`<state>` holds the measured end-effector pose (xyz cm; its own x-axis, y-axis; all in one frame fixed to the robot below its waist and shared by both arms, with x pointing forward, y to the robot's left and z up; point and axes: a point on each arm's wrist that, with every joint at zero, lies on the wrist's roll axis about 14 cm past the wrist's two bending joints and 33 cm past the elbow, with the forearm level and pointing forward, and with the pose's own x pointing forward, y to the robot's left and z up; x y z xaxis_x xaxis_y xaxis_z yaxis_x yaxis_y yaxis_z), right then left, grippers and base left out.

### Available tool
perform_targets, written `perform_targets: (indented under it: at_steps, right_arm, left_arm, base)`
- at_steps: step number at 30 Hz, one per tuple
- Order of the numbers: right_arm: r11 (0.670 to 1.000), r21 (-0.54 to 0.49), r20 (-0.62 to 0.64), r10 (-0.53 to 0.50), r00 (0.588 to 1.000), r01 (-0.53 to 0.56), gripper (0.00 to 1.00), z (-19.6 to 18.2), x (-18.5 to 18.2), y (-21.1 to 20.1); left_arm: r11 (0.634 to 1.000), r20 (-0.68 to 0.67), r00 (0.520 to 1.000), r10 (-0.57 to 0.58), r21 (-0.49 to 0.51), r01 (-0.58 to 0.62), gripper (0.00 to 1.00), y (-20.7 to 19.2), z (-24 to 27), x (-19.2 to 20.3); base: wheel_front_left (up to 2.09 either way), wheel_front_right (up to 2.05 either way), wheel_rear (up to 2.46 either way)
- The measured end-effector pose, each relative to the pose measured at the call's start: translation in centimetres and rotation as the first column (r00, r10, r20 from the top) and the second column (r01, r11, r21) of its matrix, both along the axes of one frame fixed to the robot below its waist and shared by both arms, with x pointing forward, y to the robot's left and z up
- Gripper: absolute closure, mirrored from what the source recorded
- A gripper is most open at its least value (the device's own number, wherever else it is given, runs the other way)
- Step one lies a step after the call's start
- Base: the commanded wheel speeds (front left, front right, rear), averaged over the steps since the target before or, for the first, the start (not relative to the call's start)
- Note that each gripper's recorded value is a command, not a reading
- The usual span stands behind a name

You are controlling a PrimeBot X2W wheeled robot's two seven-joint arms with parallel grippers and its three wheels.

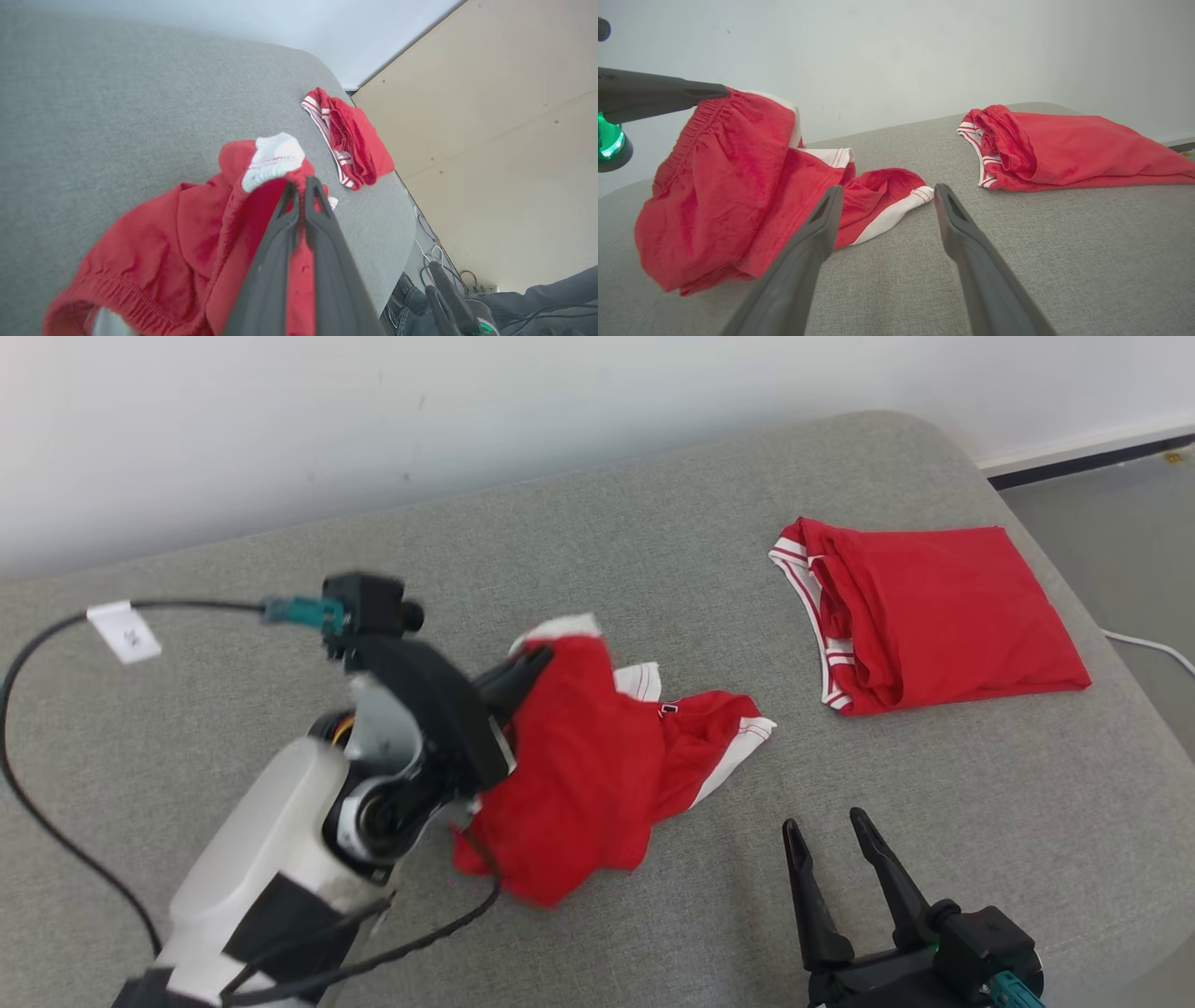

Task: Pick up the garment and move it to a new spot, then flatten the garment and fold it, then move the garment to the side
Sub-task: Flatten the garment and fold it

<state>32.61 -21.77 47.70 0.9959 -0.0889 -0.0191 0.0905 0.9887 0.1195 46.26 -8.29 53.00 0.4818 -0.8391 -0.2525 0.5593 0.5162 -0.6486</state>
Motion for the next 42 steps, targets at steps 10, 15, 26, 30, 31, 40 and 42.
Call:
perform_targets:
  at_steps: [10,15,26,30,31,40,42]
  right_arm:
    - [1.000,0.009,0.011,0.003,1.000,-0.003,0.00,0.2,0.1,0.1]
    - [1.000,0.011,0.018,0.014,1.000,-0.014,0.00,0.4,0.3,0.4]
    - [0.997,0.019,0.017,0.071,0.997,-0.071,0.00,0.2,1.7,2.0]
    - [0.995,0.017,0.012,0.103,0.995,-0.103,0.00,-0.1,2.4,2.9]
    - [0.994,0.016,0.012,0.112,0.994,-0.112,0.00,-0.1,2.6,3.2]
    - [0.985,0.016,0.016,0.172,0.985,-0.172,0.00,0.0,3.4,5.1]
    - [0.984,0.014,0.016,0.175,0.985,-0.175,0.00,0.0,3.4,5.1]
  left_arm:
    - [0.975,0.327,0.943,-0.067,-0.179,0.132,1.00,-5.3,13.0,-0.7]
    - [0.907,0.525,0.851,0.027,-0.372,0.200,1.00,-5.3,22.5,-2.7]
    - [0.990,0.266,0.964,-0.020,-0.131,0.057,1.00,1.8,4.8,-4.5]
    - [0.995,0.134,0.990,0.052,-0.090,-0.040,1.00,5.5,-0.3,-5.9]
    - [0.996,0.105,0.993,0.061,-0.076,-0.053,1.00,6.0,-1.4,-6.5]
    - [0.979,0.053,0.982,0.179,0.091,-0.183,1.00,10.6,-7.2,-8.7]
    - [0.965,0.104,0.975,0.197,0.152,-0.212,1.00,11.8,-7.8,-8.3]
  base:
    - [0.00,0.00,0.00]
    - [0.00,0.00,0.00]
    - [0.00,0.00,0.00]
    - [0.00,0.00,0.00]
    - [0.00,0.00,0.00]
    - [0.00,0.00,0.00]
    - [0.00,0.00,0.00]
